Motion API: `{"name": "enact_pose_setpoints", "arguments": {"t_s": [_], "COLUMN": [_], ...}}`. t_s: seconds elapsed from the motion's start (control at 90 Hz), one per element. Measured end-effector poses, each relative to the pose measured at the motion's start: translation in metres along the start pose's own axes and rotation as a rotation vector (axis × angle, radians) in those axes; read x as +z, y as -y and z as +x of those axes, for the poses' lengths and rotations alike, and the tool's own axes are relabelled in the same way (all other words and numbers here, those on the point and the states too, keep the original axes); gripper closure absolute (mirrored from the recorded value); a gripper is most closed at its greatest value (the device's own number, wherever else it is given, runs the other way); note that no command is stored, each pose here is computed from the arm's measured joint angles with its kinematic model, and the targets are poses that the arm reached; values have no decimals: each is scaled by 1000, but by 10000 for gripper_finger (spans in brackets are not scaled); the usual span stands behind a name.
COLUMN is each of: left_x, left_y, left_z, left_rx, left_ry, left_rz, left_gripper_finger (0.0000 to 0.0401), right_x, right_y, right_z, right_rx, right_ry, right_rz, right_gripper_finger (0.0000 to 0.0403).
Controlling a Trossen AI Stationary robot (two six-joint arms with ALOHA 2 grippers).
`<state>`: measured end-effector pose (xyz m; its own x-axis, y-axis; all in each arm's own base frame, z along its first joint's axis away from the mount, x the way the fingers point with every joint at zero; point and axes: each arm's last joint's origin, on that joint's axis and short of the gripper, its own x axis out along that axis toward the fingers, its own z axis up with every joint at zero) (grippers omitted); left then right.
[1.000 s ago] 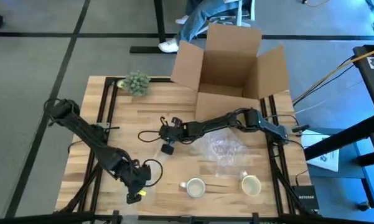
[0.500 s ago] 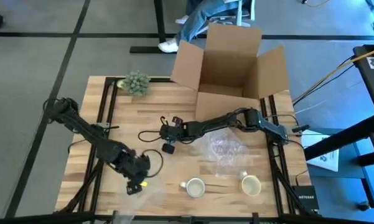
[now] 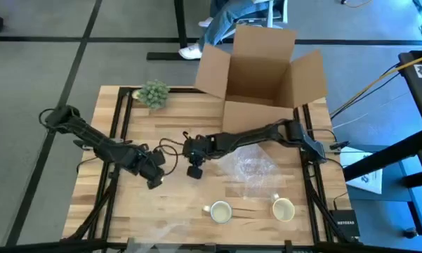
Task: Wrap mug
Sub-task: Wrap the red patterned mug with the bubble wrap
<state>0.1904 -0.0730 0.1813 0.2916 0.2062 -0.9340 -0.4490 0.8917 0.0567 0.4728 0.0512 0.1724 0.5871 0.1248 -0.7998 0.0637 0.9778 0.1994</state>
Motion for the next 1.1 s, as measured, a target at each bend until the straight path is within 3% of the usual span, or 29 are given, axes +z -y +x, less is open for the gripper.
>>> {"name": "enact_pose_setpoints", "arguments": {"t_s": [0.233,0.422,0.544,1.1], "left_x": [-6,-2,0,9], "left_y": [-38,-66,-80,-108], "left_z": [52,65,69,74], "left_rx": [47,215,288,391], "left_ry": [80,147,140,151], "left_rz": [-108,-187,-231,-389], "left_gripper_finger": [213,213,213,214], "right_x": [-13,-18,-18,-35], "right_y": [-54,-76,-87,-92], "right_z": [5,8,7,36], "right_rx": [76,22,45,66], "right_ry": [28,119,171,131], "right_rz": [-120,-155,-167,-164], "right_gripper_finger": [403,403,403,403]}}
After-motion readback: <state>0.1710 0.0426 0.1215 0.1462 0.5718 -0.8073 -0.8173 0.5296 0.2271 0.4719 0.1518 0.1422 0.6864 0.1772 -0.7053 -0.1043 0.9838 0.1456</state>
